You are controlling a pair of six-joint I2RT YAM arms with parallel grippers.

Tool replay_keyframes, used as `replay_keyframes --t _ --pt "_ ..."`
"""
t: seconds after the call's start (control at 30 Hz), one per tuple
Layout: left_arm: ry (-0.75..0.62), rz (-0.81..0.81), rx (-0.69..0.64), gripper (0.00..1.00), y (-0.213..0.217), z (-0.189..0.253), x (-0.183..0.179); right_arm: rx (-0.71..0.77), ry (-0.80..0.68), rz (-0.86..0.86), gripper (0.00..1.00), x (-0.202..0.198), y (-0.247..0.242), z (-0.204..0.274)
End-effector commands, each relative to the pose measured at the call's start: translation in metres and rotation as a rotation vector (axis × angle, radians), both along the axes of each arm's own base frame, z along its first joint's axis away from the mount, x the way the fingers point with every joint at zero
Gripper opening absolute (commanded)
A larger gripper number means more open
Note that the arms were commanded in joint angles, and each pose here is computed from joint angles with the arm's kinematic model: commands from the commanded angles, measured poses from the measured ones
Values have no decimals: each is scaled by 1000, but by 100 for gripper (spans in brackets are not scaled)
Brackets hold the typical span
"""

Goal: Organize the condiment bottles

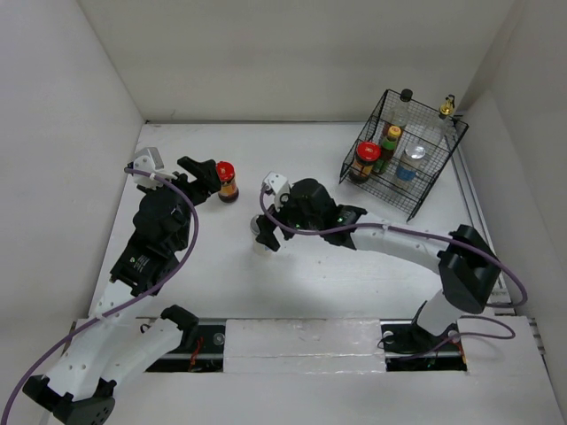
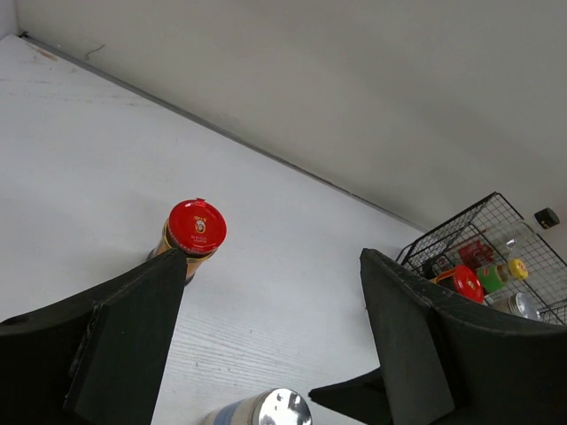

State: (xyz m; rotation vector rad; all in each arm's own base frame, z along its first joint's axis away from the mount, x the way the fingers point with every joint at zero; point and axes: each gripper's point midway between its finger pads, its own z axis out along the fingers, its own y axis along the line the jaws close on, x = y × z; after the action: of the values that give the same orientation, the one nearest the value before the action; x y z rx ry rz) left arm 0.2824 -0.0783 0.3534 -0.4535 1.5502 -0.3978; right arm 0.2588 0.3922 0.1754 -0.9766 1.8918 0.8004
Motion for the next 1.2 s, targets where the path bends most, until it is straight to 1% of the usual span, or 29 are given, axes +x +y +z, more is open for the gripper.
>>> replay_keyframes --t 0.0,0.13,0.23,0.27,0.3,0.4,0.5,0.53,0.57,0.6,0.63,0.67,0.7,0.73,0.77,0.8,0.83,0.87,0.9,0.93,1.03,1.1,1.17 --pt "-46 6 -13 75 2 12 0 30 -41 68 100 -2 23 18" --pt "-46 6 -13 75 2 12 0 30 -43 53 100 7 37 13" --pt "-46 -3 -13 75 1 12 -1 30 -53 16 94 18 42 6" --pt "-46 -3 -13 75 1 12 -1 33 -45 -2 84 21 44 6" --pt "-46 -3 -13 75 1 12 -1 36 -37 -6 77 23 46 5" --pt "-45 -3 -4 75 1 12 -1 44 -64 -65 61 29 38 16" --pt "-45 -3 -4 75 1 12 -1 66 -115 -158 55 37 20 39" --pt "-45 -3 -4 75 1 12 -1 115 -140 -202 55 39 6 66" --pt "-45 -3 -4 75 1 12 -1 150 -165 -270 54 49 -8 82" --pt "-45 -12 -4 75 0 12 -1 159 -170 -309 54 51 -22 87" --pt "-45 -13 -4 75 0 12 -1 233 -200 -356 54 50 -39 119" --pt "-45 -13 -4 75 0 12 -1 242 -233 -449 54 63 -65 130" --pt "-45 -13 -4 75 0 12 -1 259 -248 -511 54 67 -82 138" --pt "-45 -13 -4 75 0 12 -1 251 -262 -574 54 70 -102 136" --pt "-45 -13 -4 75 0 12 -1 266 -303 -696 54 76 -141 148" --pt "-45 -13 -4 75 0 12 -1 299 -322 -756 54 79 -161 163" --pt "-45 -22 -4 75 -2 12 -1 291 -332 -807 54 80 -180 159" --pt "-45 -22 -4 75 -2 12 -1 322 -350 -856 54 76 -203 172" --pt "-45 -22 -4 75 -2 12 -1 318 -345 -902 54 76 -219 170" --pt "-45 -22 -4 75 -2 12 -1 317 -366 -981 55 83 -246 173" --pt "-54 -31 -18 75 -4 14 -1 294 -375 -1096 55 91 -291 173" --pt "-44 -40 -13 75 -7 11 1 298 -390 -1142 55 98 -308 180" --pt "-44 -40 -13 75 -7 11 1 279 -389 -1182 55 109 -327 177"
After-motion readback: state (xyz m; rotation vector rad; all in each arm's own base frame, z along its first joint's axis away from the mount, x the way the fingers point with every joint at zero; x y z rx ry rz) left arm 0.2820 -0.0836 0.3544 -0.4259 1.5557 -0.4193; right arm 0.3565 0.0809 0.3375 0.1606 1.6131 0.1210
